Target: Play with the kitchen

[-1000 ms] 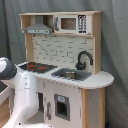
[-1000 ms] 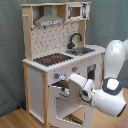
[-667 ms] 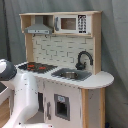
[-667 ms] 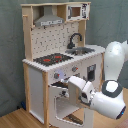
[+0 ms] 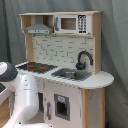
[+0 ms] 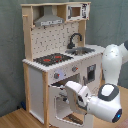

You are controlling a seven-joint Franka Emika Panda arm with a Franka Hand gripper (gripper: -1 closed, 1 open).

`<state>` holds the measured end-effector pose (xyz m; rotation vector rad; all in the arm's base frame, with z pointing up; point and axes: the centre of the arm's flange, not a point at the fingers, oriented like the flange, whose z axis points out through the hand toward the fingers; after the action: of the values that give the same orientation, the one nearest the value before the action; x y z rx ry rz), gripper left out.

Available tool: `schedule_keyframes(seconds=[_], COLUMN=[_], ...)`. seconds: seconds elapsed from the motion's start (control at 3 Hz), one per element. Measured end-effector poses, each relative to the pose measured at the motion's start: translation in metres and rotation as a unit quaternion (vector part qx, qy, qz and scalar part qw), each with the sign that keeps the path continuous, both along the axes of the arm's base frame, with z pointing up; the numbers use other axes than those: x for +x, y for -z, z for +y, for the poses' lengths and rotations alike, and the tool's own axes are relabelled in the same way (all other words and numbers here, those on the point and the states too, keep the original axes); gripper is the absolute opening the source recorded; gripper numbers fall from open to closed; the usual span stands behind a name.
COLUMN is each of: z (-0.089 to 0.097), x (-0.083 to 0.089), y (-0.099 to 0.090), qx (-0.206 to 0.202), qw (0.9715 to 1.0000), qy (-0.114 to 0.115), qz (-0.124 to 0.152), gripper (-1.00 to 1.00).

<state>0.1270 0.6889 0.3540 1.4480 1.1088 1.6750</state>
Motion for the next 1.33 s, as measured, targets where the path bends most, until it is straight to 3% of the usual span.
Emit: schedule_keyframes(seconds=[0.67,1.33], z=[-0.021,-0.059], x=[0.015,0.037], y=[0.039,0.078], qx=[0.014,0.013], qw=[0.9965,0.9888], qy=[0.055,0.104], qz=[0.062,0.106], gripper=[1.0,1.0])
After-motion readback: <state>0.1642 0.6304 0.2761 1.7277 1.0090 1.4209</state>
